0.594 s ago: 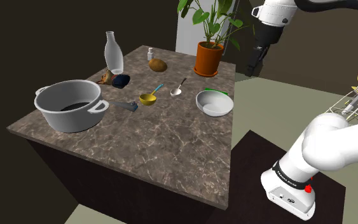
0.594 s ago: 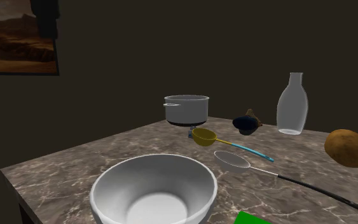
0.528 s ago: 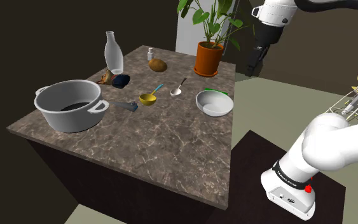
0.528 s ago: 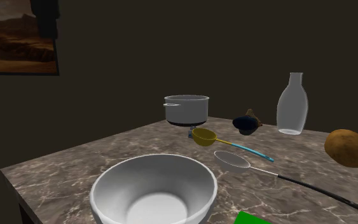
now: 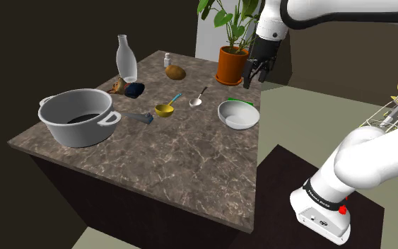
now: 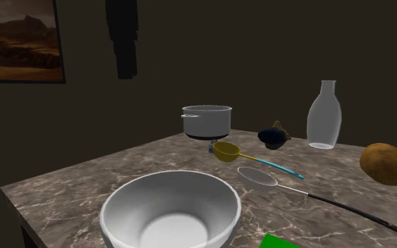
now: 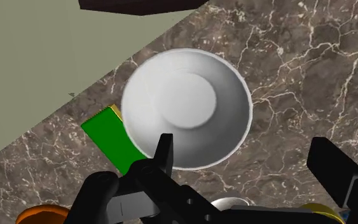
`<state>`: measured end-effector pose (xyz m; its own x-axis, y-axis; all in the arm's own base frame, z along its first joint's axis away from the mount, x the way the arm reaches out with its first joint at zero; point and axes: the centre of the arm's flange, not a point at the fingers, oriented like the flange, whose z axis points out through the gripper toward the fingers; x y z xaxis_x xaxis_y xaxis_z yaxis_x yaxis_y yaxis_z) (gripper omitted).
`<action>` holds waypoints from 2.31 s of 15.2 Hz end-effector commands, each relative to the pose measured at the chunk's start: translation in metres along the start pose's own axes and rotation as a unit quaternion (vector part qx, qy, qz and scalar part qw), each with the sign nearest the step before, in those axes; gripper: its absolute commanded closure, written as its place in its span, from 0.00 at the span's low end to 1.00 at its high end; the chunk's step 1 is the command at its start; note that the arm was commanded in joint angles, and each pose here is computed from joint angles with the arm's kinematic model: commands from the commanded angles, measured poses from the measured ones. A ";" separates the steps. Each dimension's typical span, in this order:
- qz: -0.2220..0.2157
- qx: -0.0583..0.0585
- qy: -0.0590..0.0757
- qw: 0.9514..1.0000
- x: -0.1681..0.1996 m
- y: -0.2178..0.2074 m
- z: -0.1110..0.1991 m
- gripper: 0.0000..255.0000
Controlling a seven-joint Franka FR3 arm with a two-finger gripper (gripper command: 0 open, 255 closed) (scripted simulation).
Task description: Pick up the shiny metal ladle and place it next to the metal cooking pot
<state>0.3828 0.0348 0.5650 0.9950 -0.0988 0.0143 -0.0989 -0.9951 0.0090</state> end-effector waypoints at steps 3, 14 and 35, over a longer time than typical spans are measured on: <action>0.071 0.008 0.001 0.997 0.044 -0.011 0.028 0.00; 0.258 0.029 0.003 0.966 0.166 -0.007 0.101 0.00; 0.477 0.053 0.005 0.877 0.305 0.053 0.229 0.00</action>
<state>0.6833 -0.0508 0.3453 0.4607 -0.8872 -0.0259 -0.8839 -0.4560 -0.1039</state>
